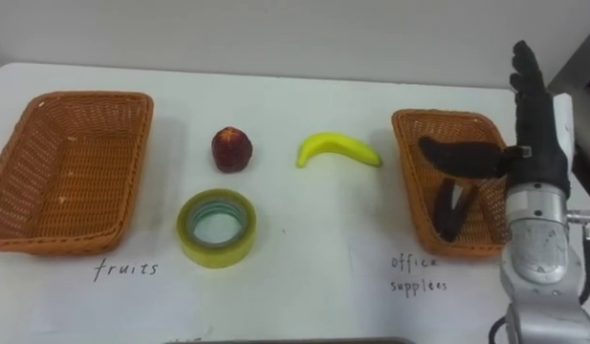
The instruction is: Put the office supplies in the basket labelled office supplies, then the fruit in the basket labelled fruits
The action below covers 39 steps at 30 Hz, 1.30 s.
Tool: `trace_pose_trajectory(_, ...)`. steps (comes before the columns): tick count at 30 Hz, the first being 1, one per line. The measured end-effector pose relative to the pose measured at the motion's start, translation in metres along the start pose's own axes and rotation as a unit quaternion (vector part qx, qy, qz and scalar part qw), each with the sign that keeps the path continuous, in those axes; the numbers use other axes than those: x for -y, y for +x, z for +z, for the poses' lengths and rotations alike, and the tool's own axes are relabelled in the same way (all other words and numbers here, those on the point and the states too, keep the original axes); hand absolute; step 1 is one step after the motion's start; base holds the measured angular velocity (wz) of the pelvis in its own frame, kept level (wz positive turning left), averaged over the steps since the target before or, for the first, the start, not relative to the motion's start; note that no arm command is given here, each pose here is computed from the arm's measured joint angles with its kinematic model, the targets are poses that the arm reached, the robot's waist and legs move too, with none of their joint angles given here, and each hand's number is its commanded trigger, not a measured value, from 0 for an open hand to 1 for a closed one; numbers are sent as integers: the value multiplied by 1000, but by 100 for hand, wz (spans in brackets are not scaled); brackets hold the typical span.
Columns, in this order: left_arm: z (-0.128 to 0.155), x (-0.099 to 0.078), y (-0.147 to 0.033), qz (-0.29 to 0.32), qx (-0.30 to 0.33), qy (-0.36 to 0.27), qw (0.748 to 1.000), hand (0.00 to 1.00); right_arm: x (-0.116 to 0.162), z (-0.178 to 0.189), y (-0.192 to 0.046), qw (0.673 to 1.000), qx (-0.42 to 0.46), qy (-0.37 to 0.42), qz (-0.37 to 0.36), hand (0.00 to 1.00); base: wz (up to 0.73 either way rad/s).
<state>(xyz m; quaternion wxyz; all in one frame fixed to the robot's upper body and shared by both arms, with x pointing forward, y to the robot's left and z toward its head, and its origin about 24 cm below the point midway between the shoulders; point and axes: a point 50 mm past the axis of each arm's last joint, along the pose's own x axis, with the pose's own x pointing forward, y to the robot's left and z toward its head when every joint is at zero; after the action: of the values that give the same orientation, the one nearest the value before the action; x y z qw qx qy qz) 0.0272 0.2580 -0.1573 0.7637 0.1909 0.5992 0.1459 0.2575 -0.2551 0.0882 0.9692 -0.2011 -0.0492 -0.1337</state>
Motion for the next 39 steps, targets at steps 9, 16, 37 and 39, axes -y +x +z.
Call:
trace_pose_trajectory(9, 1, 0, 0, 0, -2, 0, 1000, 0, -21, 24, 2, 998, 47, 24, 46, 0, 7)
trace_pose_trajectory(16, 4, 3, 1, -23, -2, 2, 1000, 0, -31, 52, 18, 992, 99, 35, 69, 0, 9)
trace_pose_trajectory(37, 18, 9, 3, -19, 4, -3, 1000, 0, -58, 47, 21, 987, 80, 25, 135, 0, 7)
trace_pose_trajectory(39, 18, 10, 3, -19, 5, -4, 1000, 0, -58, 44, 23, 987, 71, 23, 139, 0, 8)
